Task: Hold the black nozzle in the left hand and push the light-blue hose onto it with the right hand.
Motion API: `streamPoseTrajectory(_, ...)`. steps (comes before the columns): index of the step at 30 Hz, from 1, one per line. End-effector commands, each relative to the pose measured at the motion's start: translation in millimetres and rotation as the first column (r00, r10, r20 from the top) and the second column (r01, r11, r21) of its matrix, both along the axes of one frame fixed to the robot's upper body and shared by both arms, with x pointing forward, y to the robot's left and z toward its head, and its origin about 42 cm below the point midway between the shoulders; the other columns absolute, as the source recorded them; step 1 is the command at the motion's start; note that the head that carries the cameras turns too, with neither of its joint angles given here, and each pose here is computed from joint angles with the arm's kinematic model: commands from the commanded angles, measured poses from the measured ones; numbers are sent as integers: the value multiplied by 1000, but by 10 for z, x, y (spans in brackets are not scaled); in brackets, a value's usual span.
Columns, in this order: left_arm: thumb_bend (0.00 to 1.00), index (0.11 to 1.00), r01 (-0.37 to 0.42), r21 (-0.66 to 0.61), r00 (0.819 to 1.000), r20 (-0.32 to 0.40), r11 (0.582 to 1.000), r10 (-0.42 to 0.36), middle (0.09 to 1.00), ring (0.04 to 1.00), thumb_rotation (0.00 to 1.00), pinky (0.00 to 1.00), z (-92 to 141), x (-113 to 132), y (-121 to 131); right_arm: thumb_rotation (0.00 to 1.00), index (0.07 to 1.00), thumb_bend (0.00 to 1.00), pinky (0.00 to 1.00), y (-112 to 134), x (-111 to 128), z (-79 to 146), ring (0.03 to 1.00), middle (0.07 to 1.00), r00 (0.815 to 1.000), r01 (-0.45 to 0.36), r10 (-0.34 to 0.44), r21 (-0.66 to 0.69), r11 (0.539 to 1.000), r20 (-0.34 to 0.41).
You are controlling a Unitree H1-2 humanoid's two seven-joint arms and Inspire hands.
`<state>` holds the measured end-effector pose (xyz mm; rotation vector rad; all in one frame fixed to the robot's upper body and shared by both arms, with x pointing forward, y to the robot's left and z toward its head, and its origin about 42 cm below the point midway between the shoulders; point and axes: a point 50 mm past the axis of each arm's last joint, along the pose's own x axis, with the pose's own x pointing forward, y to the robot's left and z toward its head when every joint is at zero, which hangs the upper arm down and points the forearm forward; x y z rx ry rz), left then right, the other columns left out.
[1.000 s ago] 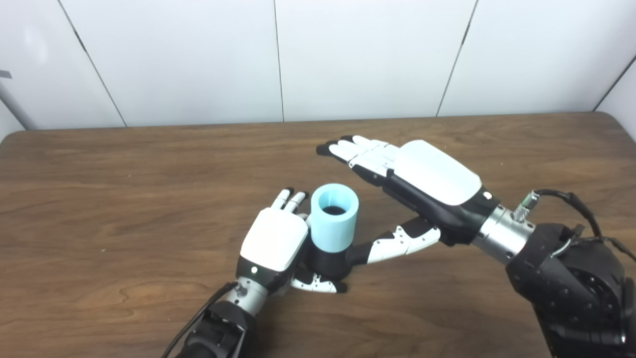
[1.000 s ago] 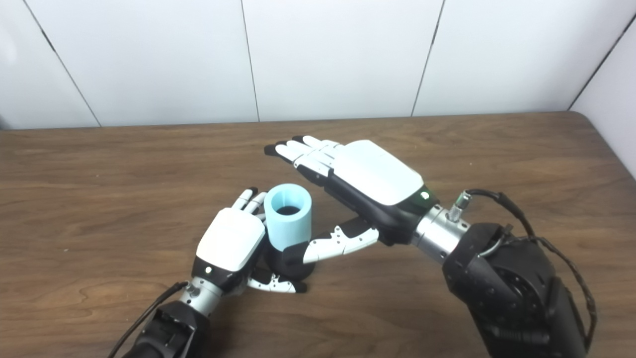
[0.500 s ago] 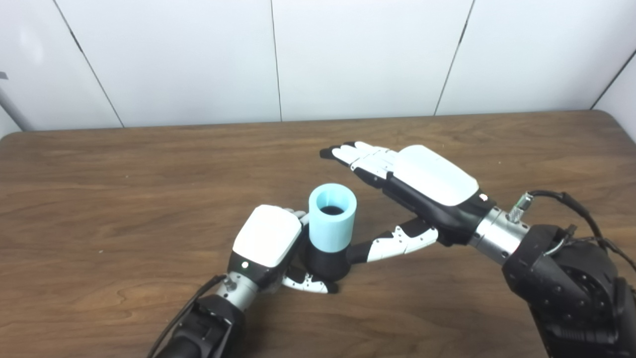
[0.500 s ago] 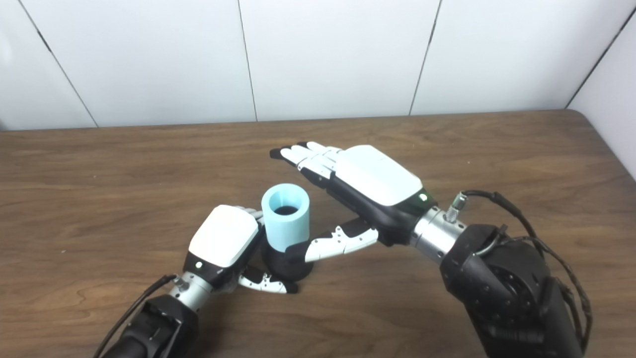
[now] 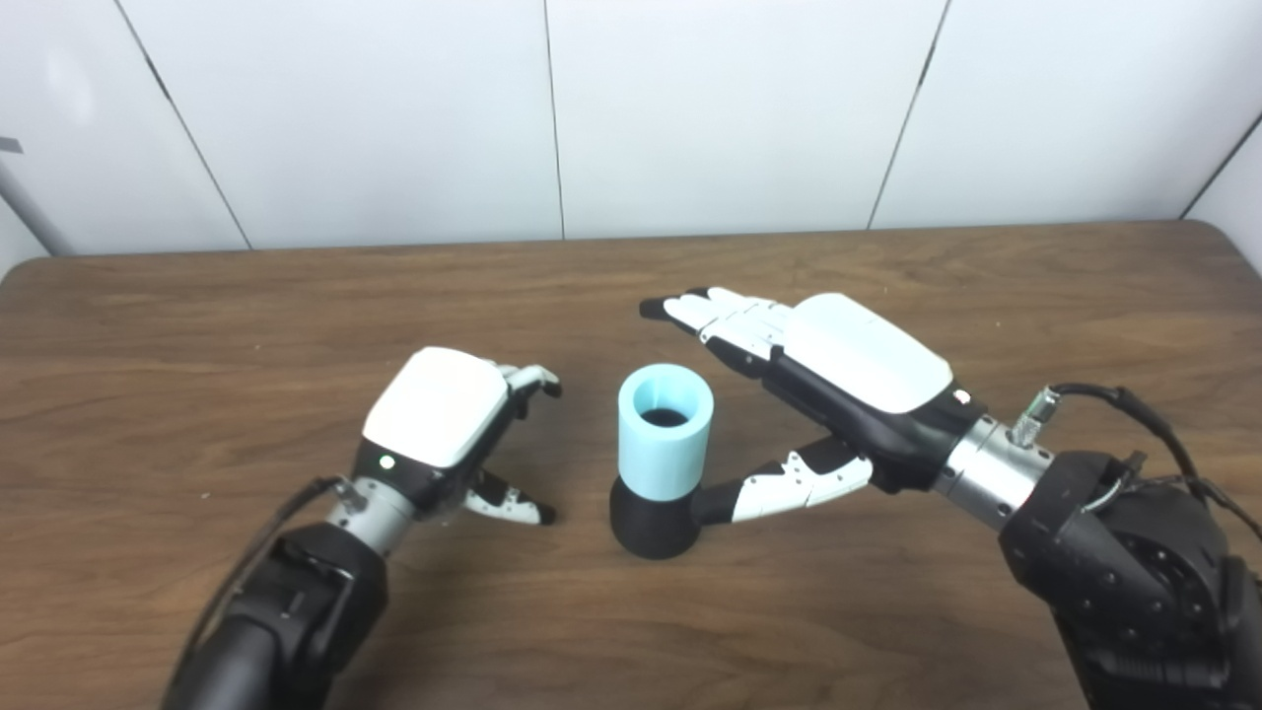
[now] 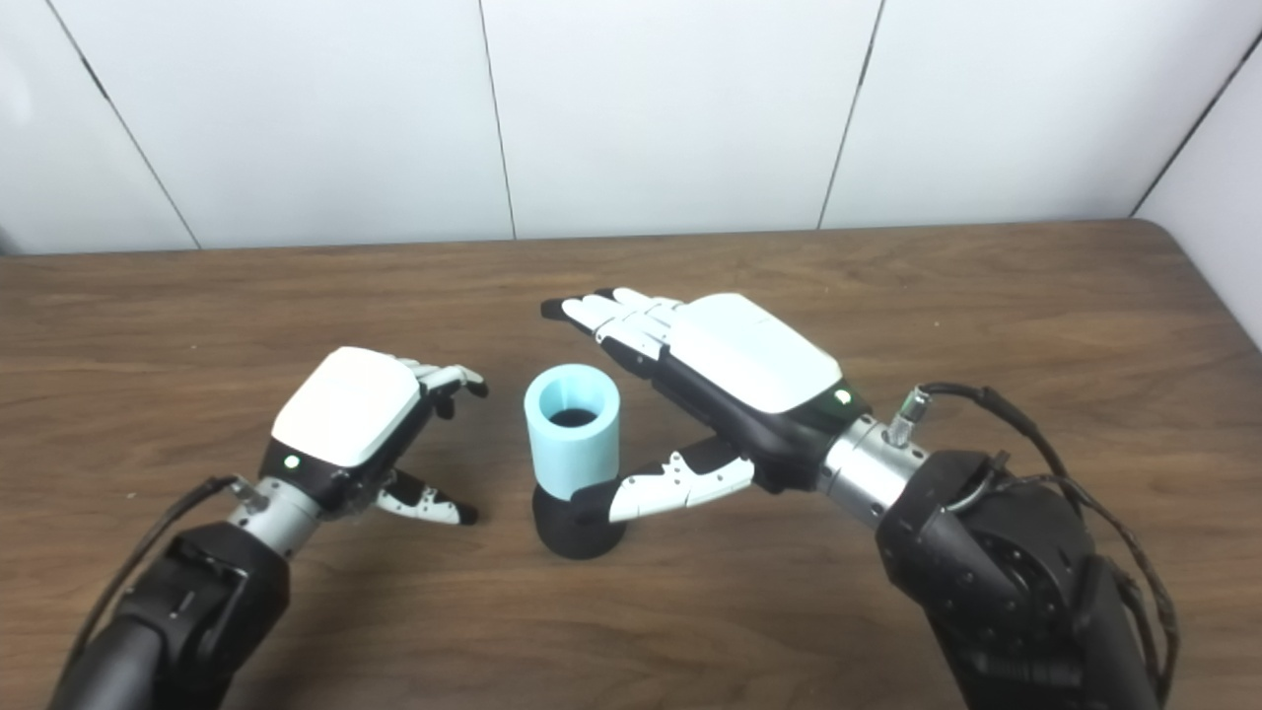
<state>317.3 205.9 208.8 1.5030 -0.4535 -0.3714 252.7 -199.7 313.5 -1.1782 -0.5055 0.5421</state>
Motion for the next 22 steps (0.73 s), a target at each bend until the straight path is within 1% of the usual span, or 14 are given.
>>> streamPoseTrajectory(1, 990, 729, 16, -11, 998, 61, 1000, -16, 621, 623, 367, 643, 216, 26, 34, 1000, 969, 634, 909, -21, -5, 97, 960, 950, 997, 6, -7, 11, 1000, 71)
streamPoseTrajectory(5, 1000, 756, 20, -13, 998, 64, 1000, -19, 693, 688, 429, 702, 274, 8, 126, 996, 970, 631, 916, -51, -9, 99, 960, 952, 997, 13, -14, 14, 1000, 70)
streamPoseTrajectory(6, 1000, 762, 18, -12, 998, 62, 1000, -17, 704, 699, 435, 714, 293, 0, 149, 995, 971, 630, 917, -65, -13, 96, 959, 952, 997, 16, -17, 17, 1000, 70)
streamPoseTrajectory(7, 1000, 792, 17, -18, 998, 64, 1000, -16, 741, 738, 446, 767, 311, -8, 180, 988, 969, 618, 909, -81, -17, 90, 957, 954, 997, 20, -21, 23, 1000, 69)
streamPoseTrajectory(9, 1000, 806, 6, -26, 996, 91, 1000, -4, 760, 759, 436, 796, 344, -27, 257, 962, 963, 601, 893, -121, -22, 66, 953, 952, 998, 25, -27, 47, 999, 57)
streamPoseTrajectory(12, 996, 821, -38, -70, 989, 139, 997, 48, 778, 778, 429, 819, 356, -51, 423, 937, 972, 562, 877, -231, -19, -28, 968, 976, 999, 50, -50, 100, 994, -3)
streamPoseTrajectory(14, 963, 832, -62, -91, 985, 157, 994, 76, 805, 802, 425, 832, 332, -54, 512, 928, 980, 564, 872, -288, -15, -83, 982, 995, 997, 71, -67, 129, 989, -35)
streamPoseTrajectory(15, 954, 835, -92, -123, 983, 146, 988, 110, 812, 809, 425, 836, 298, -66, 587, 926, 981, 564, 872, -326, -9, -142, 985, 998, 995, 91, -82, 155, 984, -61)
streamPoseTrajectory(17, 911, 847, -138, -163, 980, 119, 977, 158, 839, 825, 340, 816, 241, -96, 685, 941, 995, 537, 875, -380, -1, -236, 987, 1000, 990, 121, -103, 194, 973, -98)
streamPoseTrajectory(18, 899, 850, -164, -212, 978, 89, 963, 186, 845, 829, 320, 811, 183, -133, 735, 945, 998, 529, 876, -402, 6, -322, 987, 1000, 986, 142, -117, 240, 960, -118)
streamPoseTrajectory(19, 871, 841, -196, -280, 976, 38, 940, 215, 841, 822, 269, 782, 122, -174, 766, 925, 996, 496, 873, -414, 15, -417, 976, 997, 981, 167, -129, 301, 939, -145)
streamPoseTrajectory(20, 837, 847, -219, -327, 973, 1, 919, 232, 850, 829, 245, 758, 80, -204, 785, 894, 991, 474, 872, -423, 20, -484, 967, 993, 977, 186, -136, 343, 921, -163)
streamPoseTrajectory(21, 819, 850, -257, -406, 966, -69, 877, 251, 855, 832, 232, 745, 13, -240, 804, 878, 988, 463, 871, -424, 19, -576, 962, 992, 970, 219, -158, 391, 894, -183)
streamPoseTrajectory(22, 785, 879, -285, -507, 959, -149, 813, 243, 882, 859, 287, 755, -69, -267, 827, 870, 978, 444, 842, -419, 9, -661, 933, 982, 962, 257, -188, 425, 868, -198)
